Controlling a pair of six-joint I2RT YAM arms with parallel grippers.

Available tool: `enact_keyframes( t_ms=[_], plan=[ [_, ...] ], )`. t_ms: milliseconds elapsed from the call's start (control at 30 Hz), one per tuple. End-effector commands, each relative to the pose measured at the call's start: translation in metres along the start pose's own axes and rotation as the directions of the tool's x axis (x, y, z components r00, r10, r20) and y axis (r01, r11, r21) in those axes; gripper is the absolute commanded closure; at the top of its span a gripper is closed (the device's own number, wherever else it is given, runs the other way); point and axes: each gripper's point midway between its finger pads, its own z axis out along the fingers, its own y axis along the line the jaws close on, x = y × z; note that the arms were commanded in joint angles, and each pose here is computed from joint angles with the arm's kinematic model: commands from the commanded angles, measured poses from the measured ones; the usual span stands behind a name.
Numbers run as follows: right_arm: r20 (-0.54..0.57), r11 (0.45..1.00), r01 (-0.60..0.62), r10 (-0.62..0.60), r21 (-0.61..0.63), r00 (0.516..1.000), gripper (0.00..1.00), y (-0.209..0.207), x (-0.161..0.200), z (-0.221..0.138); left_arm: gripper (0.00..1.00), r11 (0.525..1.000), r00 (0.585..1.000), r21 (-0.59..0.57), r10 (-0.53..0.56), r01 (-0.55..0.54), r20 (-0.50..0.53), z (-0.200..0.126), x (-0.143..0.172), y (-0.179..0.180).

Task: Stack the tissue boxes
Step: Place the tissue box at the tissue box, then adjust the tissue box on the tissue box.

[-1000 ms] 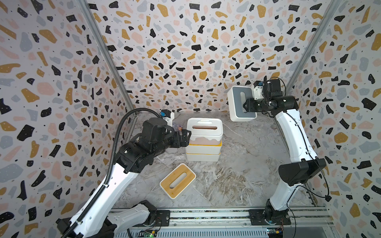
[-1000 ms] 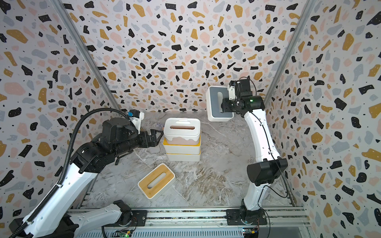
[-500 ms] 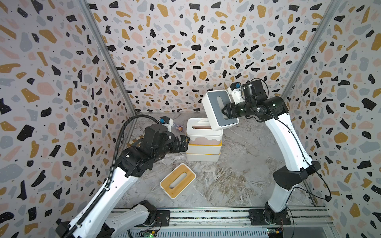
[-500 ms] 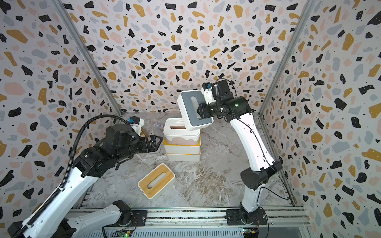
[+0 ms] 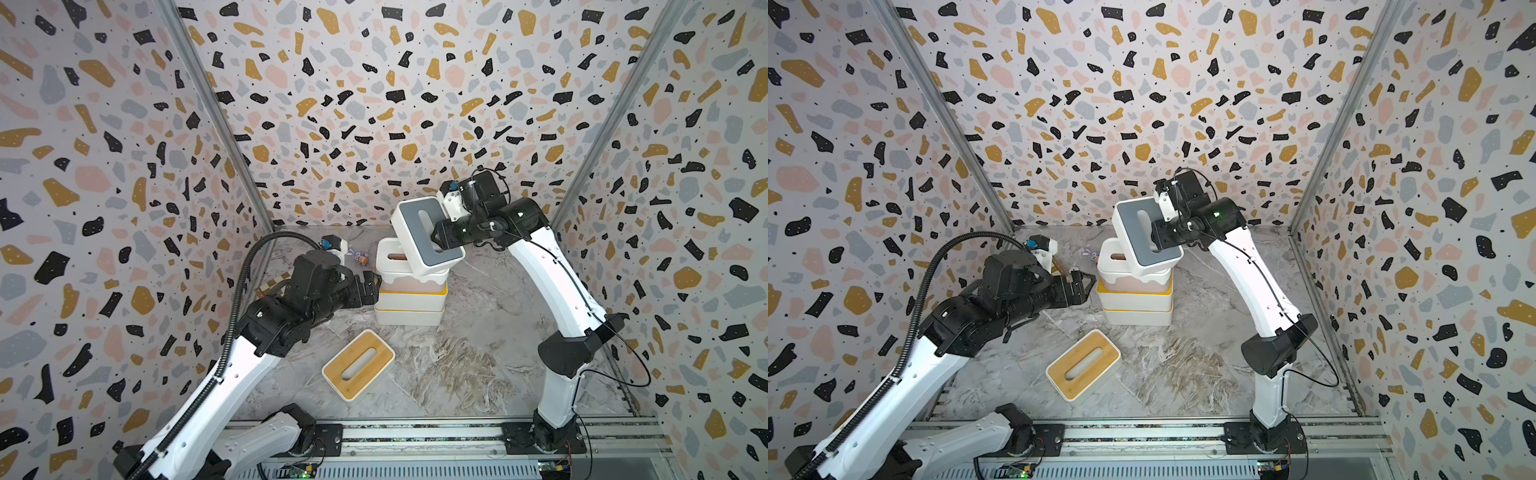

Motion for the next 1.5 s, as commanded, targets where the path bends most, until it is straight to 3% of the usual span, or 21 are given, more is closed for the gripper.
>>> enact_keyframes(
  t_ms=[0, 167, 567, 733, 1033, 1267, 1467],
  plan=[
    [0.072, 1.000, 0.005, -0.005, -0.004, 0.997, 0.71, 0.006, -0.017, -0.020, 0.00, 1.000, 0.999, -0.001, -0.006, 0.006, 0.033, 0.001, -0.007, 0.000],
    [0.055, 1.000, 0.013, -0.012, -0.010, 0.998, 0.67, 0.008, -0.016, -0.009, 0.00, 1.000, 1.000, -0.002, -0.007, 0.007, 0.031, 0.003, -0.006, 0.000],
    [0.048, 0.998, 0.057, -0.056, -0.033, 0.997, 0.41, 0.023, -0.015, -0.005, 0.01, 1.000, 0.999, 0.005, -0.005, 0.005, 0.043, 0.003, -0.012, -0.003],
    [0.065, 0.998, 0.059, -0.057, -0.027, 0.996, 0.37, 0.022, -0.019, -0.008, 0.01, 1.000, 0.998, 0.006, -0.005, 0.005, 0.066, 0.001, -0.019, -0.005],
    [0.283, 0.999, -0.037, 0.044, -0.029, 0.958, 0.23, 0.010, -0.055, -0.078, 0.00, 0.998, 0.983, 0.029, 0.042, -0.048, 0.179, -0.004, -0.074, -0.015],
    [0.353, 0.981, -0.150, 0.184, -0.123, 0.917, 0.22, -0.004, -0.020, -0.130, 0.00, 0.991, 0.980, 0.136, -0.040, 0.013, 0.195, 0.025, -0.121, -0.017],
    [0.291, 0.938, -0.188, 0.274, -0.292, 0.917, 0.19, 0.017, 0.025, -0.115, 0.01, 0.985, 0.988, 0.170, -0.058, 0.034, 0.141, 0.071, -0.136, -0.012]
  ],
)
